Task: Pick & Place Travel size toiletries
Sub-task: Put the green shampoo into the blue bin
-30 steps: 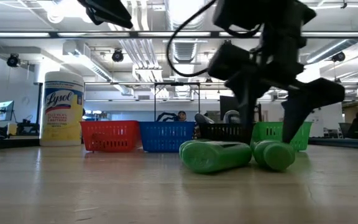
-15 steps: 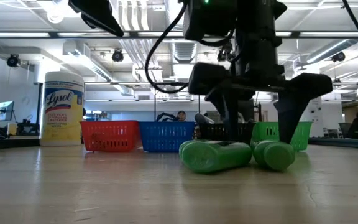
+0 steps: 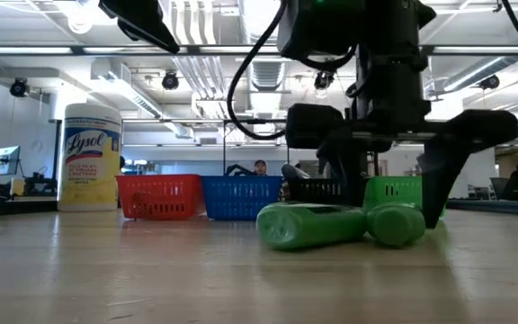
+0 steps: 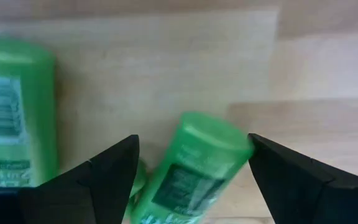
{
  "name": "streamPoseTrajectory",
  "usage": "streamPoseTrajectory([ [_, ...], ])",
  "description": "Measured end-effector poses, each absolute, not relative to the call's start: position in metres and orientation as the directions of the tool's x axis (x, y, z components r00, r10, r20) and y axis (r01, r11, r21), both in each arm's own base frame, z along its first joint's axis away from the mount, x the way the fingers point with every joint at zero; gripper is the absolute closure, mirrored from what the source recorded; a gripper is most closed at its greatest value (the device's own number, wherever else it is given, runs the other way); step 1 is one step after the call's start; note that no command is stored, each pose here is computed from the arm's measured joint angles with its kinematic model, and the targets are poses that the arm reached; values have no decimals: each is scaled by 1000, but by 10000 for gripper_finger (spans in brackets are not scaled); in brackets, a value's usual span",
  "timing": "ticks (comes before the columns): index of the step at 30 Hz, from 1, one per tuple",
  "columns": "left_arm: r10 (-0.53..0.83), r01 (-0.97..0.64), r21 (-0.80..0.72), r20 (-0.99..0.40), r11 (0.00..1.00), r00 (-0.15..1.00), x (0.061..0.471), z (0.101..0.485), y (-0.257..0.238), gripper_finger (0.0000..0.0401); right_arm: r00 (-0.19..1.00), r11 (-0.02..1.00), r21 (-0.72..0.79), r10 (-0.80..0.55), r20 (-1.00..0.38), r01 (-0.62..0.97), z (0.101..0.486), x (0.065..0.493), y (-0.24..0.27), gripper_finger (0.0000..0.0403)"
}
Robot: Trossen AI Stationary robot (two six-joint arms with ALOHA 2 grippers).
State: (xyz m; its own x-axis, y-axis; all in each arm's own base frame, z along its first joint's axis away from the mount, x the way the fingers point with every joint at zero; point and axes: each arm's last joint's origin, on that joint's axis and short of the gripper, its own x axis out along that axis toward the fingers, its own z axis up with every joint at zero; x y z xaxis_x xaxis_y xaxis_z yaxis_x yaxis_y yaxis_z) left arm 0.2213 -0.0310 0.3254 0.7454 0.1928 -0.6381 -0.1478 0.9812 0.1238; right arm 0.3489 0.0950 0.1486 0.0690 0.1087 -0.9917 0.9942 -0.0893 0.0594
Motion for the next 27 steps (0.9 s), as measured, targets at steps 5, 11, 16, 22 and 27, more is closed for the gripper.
streamPoseTrajectory([
  [5, 196, -152, 124, -638, 981, 745, 221, 325, -30, 238, 130, -95, 122, 75, -989, 988, 143, 348, 104, 125],
  [11, 196, -153, 123, -638, 981, 745, 221, 325, -30, 238, 104, -25, 103, 25, -994, 994, 151, 342, 100, 133],
  [16, 196, -159, 116, -637, 980, 745, 221, 325, -30, 238, 102, -18, 100, 88, -991, 995, 150, 341, 100, 126],
  [22, 196, -189, 81, -636, 979, 746, 222, 326, -30, 238, 105, 129, 102, -15, -994, 986, 154, 335, 101, 112],
  [27, 199, -197, 73, -627, 978, 753, 223, 326, -29, 238, 86, 394, 48, -78, -993, 918, 172, 325, 94, 98],
])
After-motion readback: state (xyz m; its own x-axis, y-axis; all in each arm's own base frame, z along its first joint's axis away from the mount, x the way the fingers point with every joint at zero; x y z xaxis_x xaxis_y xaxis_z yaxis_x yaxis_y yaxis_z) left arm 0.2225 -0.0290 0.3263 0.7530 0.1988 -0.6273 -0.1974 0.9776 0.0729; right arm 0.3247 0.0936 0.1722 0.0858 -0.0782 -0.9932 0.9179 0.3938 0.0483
